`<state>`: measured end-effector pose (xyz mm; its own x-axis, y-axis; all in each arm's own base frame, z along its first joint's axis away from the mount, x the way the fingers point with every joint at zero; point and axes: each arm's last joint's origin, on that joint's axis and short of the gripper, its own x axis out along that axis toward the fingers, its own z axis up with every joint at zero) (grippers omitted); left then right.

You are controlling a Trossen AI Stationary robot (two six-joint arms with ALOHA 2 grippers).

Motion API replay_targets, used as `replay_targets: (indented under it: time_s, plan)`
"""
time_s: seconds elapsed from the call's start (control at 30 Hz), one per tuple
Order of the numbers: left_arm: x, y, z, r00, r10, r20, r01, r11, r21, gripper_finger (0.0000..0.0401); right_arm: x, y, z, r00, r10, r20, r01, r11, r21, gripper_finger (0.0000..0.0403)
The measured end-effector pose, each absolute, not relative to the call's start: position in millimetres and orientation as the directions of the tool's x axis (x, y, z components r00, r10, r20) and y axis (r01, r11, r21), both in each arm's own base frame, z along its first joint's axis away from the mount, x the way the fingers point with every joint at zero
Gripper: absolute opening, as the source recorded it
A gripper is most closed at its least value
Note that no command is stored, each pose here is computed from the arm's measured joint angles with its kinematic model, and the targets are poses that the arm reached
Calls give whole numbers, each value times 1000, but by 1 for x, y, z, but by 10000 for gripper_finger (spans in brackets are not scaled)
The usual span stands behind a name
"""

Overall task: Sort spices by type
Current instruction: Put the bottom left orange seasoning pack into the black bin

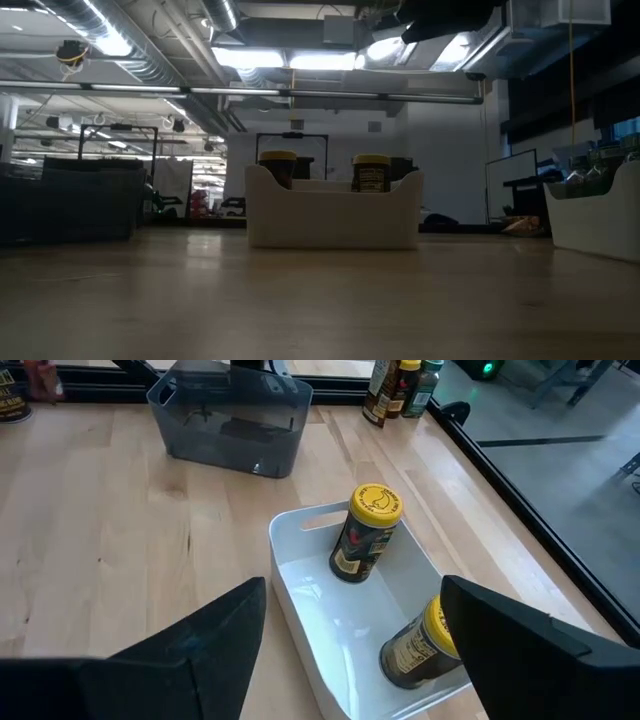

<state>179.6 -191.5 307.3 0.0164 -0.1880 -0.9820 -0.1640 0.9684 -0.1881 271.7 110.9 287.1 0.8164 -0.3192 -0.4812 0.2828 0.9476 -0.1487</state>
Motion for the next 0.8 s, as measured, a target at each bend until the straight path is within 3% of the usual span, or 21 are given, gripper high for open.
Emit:
replay_targets:
  time_s: [0.3,0.57,0.8]
  plan:
    - [201,-135,324,4,52,-999,-316,948,48,1,272,111,287,816,-319,-482,281,948,-152,299]
    - [221,-98,322,31,144,-989,-226,965,134,1,272,111,287,815,-320,-483,279,947,-157,299]
    - [218,-70,308,-30,177,-984,-231,956,179,1,271,111,287,814,-320,-485,278,947,-159,299]
